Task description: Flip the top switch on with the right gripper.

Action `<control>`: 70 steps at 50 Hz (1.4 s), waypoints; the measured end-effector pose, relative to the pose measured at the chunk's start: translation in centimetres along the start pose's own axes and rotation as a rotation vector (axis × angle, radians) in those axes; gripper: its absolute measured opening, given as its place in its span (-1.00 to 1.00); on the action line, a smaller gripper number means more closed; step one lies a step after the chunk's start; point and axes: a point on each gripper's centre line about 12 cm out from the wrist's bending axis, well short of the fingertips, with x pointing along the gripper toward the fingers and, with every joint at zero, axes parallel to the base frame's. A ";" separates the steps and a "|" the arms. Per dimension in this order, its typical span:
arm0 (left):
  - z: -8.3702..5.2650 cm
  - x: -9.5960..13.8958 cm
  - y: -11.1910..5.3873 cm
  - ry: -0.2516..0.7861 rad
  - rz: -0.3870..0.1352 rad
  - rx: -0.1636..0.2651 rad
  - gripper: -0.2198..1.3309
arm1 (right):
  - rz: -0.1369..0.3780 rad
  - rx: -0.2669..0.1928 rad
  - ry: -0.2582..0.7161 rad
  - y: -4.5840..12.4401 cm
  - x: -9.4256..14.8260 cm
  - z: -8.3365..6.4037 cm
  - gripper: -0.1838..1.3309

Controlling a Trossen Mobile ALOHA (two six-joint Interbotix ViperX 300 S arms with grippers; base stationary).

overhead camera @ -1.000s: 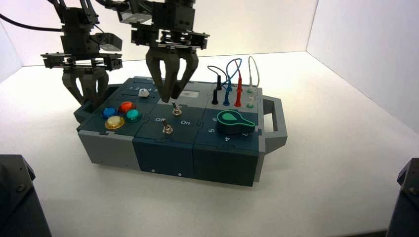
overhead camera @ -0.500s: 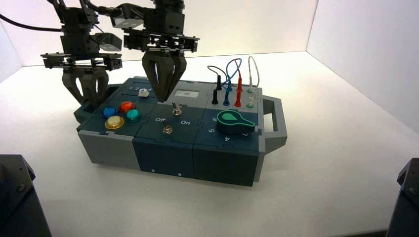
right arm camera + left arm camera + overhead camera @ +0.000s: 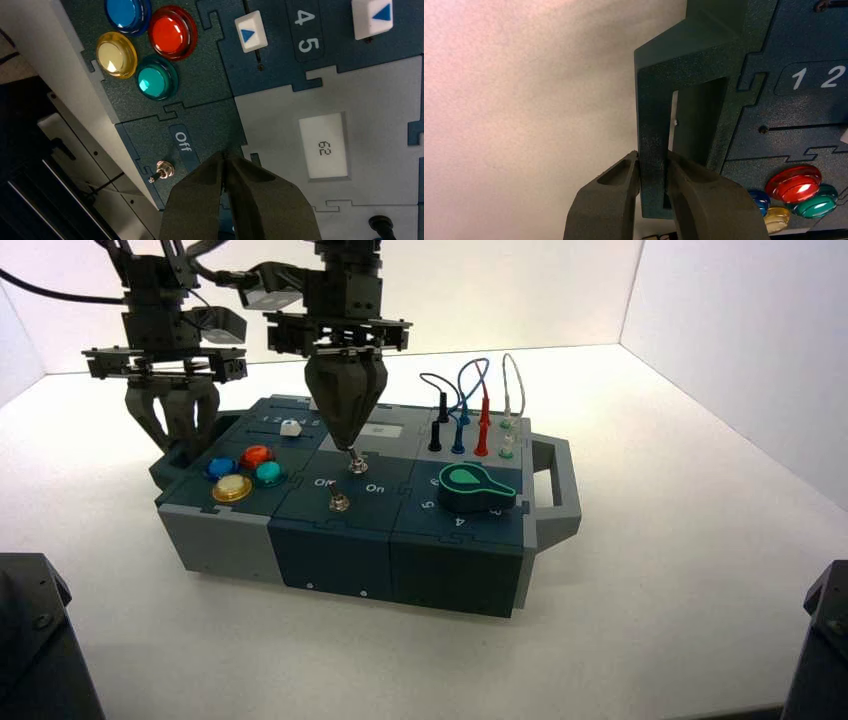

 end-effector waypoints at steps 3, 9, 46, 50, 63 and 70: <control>0.0 0.0 0.0 0.000 0.000 -0.001 -0.11 | -0.002 -0.001 0.004 0.0 0.1 -0.1 -0.95; 0.0 0.0 0.0 0.000 0.000 -0.001 -0.11 | 0.001 0.008 0.030 -0.3 0.4 -0.7 -0.94; 0.0 0.0 0.1 -0.002 -0.002 -0.005 -0.11 | -0.004 -0.017 0.004 0.3 -1.4 0.6 -0.94; 0.0 0.0 0.1 -0.002 -0.002 -0.005 -0.11 | -0.001 -0.017 0.008 0.4 -1.4 0.5 -0.94; 0.0 0.0 0.1 -0.002 -0.002 -0.005 -0.11 | 0.006 -0.028 0.027 1.1 -1.1 0.4 -0.94; 0.0 0.0 0.1 -0.002 -0.001 -0.004 -0.11 | 0.010 -0.027 0.033 1.3 -1.0 0.3 -0.94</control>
